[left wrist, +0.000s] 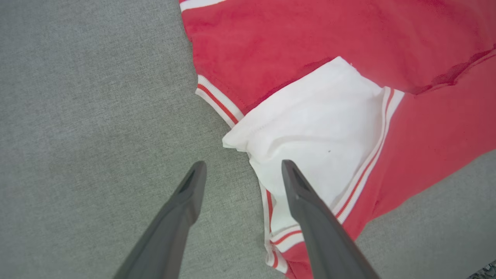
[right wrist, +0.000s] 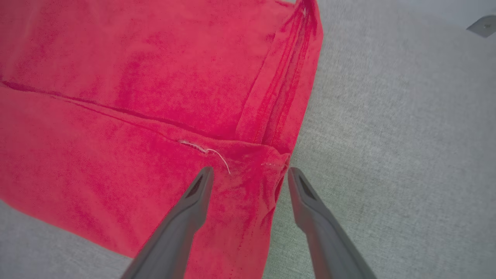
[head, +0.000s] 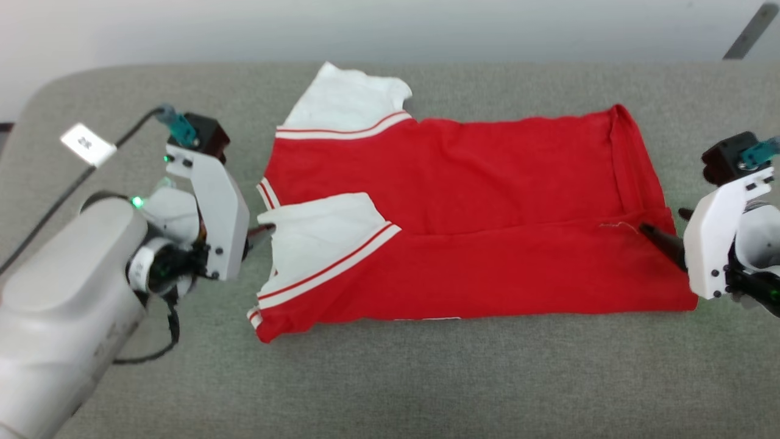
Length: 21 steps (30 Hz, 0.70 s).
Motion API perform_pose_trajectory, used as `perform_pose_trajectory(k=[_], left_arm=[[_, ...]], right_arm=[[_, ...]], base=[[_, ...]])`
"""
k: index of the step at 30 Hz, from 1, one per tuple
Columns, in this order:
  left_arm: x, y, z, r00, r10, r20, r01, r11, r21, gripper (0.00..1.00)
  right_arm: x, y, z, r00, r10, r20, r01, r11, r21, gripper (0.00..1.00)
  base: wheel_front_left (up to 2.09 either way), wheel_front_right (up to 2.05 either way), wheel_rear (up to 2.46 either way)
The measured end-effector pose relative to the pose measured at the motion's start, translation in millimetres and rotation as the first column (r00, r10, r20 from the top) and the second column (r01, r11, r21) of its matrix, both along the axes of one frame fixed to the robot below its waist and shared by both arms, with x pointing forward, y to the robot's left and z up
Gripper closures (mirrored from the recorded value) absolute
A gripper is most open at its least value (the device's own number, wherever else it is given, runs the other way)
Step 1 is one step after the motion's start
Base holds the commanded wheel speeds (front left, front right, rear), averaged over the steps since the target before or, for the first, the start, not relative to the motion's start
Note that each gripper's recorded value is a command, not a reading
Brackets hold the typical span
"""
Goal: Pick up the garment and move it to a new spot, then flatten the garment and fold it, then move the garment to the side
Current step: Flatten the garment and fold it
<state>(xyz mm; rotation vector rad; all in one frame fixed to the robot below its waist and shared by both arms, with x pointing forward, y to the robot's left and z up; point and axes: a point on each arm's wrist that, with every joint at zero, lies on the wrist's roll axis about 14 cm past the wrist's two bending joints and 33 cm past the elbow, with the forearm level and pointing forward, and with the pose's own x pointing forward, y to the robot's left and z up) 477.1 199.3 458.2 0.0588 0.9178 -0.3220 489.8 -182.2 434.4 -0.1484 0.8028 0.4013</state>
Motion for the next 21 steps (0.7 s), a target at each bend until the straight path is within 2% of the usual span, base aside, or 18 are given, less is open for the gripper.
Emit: perform_pose_trajectory(k=[5, 8, 14, 19, 21], left_arm=[[-22.9, -2.8, 8.6, 1.0, -0.005, -0.005, 0.005, 1.0, 0.001, 0.0], [-37.3, -8.8, 11.5, 1.0, -0.01, -0.017, 0.009, 1.0, -0.015, 0.0], [-63.7, -14.3, -0.2, 0.995, 0.004, -0.102, -0.007, 1.0, -0.03, 0.0], [-74.2, -16.9, -13.9, 0.987, 0.022, -0.161, -0.028, 0.999, -0.033, 0.0], [-75.9, -16.5, -20.7, 0.983, 0.03, -0.181, -0.036, 0.999, -0.031, 0.0]], right_arm=[[6.8, -3.1, 31.2, 0.988, -0.017, 0.155, 0.013, 0.999, 0.029, 0.0], [10.1, -4.1, 52.7, 0.963, -0.041, 0.265, 0.023, 0.997, 0.071, 0.0], [12.3, -20.2, 94.0, 0.867, -0.121, 0.483, 0.061, 0.989, 0.138, 0.0], [4.3, -36.2, 128.9, 0.754, -0.209, 0.623, 0.103, 0.974, 0.202, 0.0], [-2.5, -42.1, 134.8, 0.722, -0.239, 0.649, 0.126, 0.968, 0.216, 0.0]], base=[[0.0, 0.0, 0.0], [0.0, 0.0, 0.0], [0.0, 0.0, 0.0], [0.0, 0.0, 0.0], [0.0, 0.0, 0.0]])
